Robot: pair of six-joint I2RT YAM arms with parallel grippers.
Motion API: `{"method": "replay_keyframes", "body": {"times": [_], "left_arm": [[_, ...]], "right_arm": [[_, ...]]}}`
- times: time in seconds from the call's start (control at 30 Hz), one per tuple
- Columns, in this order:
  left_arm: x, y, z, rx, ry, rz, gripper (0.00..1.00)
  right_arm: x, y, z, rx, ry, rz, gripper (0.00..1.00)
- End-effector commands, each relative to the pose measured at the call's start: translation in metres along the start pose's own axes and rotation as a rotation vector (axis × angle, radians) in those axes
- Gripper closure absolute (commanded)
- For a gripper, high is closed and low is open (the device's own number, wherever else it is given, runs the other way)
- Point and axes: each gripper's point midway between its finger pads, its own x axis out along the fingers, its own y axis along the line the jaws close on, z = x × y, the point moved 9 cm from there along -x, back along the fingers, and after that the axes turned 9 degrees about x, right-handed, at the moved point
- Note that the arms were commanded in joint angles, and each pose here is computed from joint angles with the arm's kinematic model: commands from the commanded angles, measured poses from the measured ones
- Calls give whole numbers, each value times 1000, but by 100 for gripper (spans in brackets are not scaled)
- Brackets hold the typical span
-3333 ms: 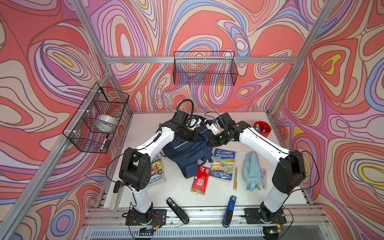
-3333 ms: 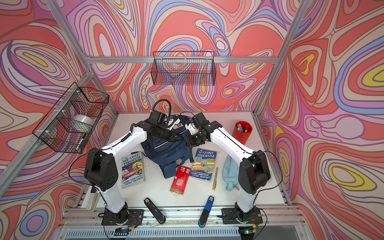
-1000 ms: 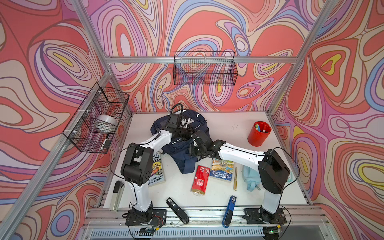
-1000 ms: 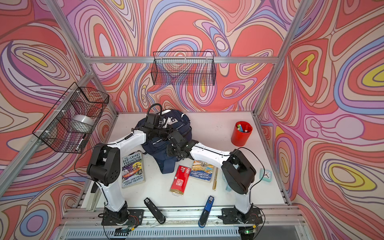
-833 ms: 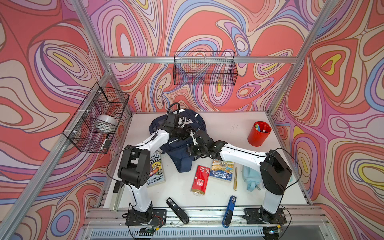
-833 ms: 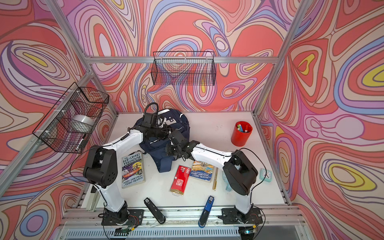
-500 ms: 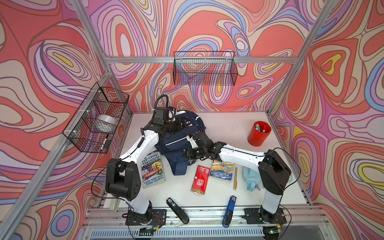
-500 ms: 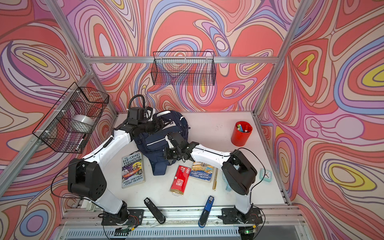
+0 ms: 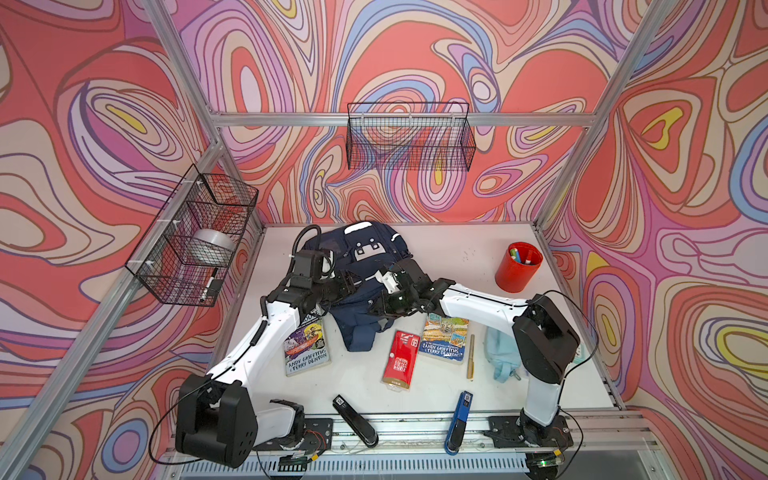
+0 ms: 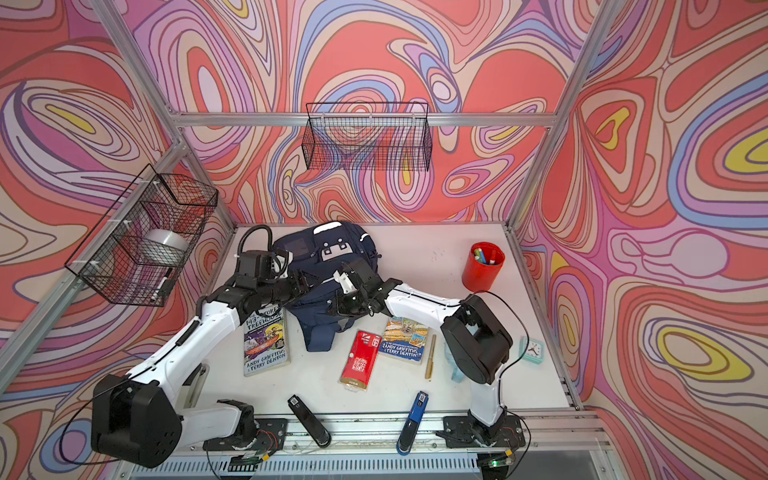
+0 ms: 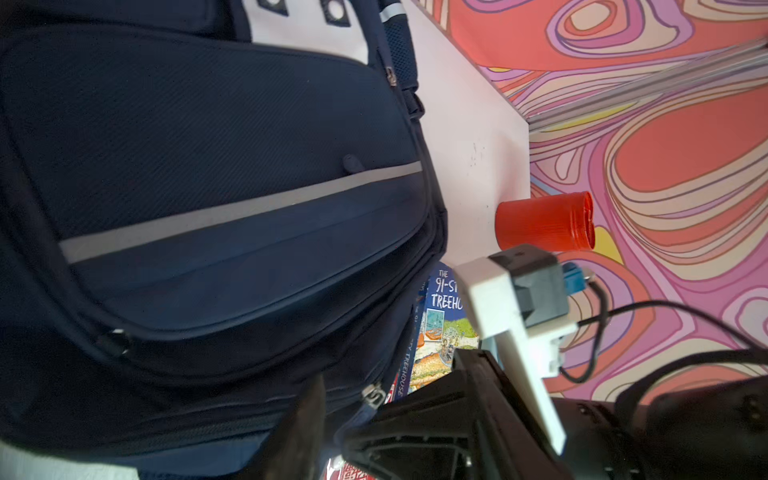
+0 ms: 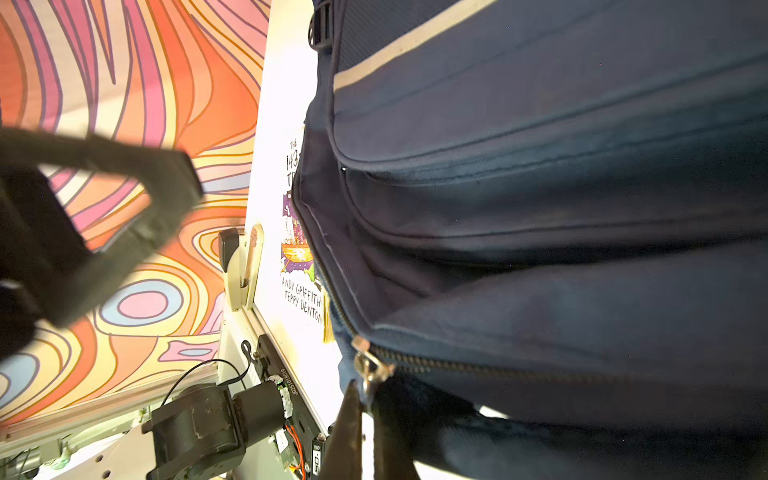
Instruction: Pack the student bag
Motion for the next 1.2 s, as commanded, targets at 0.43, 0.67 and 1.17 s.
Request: {"method": "replay_keyframes", "body": {"times": [0.43,0.67,1.17], "left_arm": [[34,-1,3,556,86,99,81],[66,-10,63,561,24,227,36],[208,-3,76,1020,308,401,6]], "right_arm": [[-66,-21,44,-117,-23,-262,100],[-72,-52,50,-138,3,-366,100],[-80,-67,28,-133,-26,-354,100]]}}
